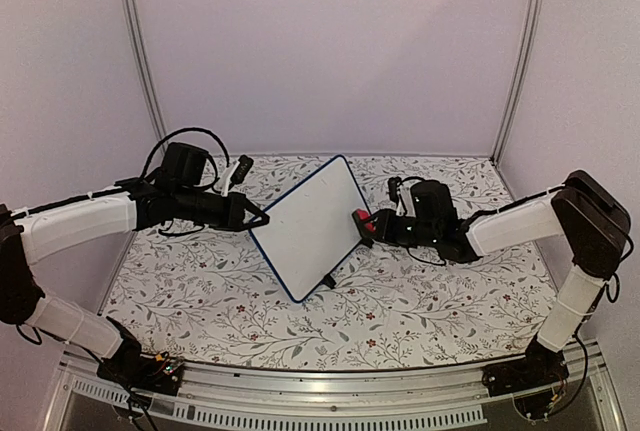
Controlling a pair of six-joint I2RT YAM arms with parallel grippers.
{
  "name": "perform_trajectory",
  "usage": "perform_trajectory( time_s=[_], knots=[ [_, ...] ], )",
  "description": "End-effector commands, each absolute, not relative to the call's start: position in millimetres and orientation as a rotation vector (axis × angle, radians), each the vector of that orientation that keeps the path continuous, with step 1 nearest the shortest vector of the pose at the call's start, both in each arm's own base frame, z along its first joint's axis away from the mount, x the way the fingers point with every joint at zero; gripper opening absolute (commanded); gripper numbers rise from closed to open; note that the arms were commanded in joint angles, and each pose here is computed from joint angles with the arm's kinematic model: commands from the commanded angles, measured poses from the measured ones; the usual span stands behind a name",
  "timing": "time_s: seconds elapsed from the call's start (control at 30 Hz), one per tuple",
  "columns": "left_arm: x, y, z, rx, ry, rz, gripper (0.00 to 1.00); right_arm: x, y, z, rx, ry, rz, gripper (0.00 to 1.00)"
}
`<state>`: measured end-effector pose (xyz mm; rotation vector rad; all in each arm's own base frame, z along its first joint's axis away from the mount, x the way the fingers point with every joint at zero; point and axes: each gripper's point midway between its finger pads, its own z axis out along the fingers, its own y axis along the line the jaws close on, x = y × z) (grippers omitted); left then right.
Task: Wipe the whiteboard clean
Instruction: Erase the whiteboard on the whiteboard stand.
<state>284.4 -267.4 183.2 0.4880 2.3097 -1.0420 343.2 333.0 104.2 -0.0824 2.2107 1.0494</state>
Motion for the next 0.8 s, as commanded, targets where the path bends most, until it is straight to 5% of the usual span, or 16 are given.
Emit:
perform_trajectory(
  time_s=[0.0, 0.77],
  knots=[
    [287, -274, 196, 0.527, 2.249, -1.074, 0.00, 363, 318, 110, -0.002, 2.194, 0.973, 0.09],
    [287, -274, 193, 0.527, 2.257, -1.077, 0.00, 345, 346, 70, -0.114, 2.292, 1.158, 0.09]
  ],
)
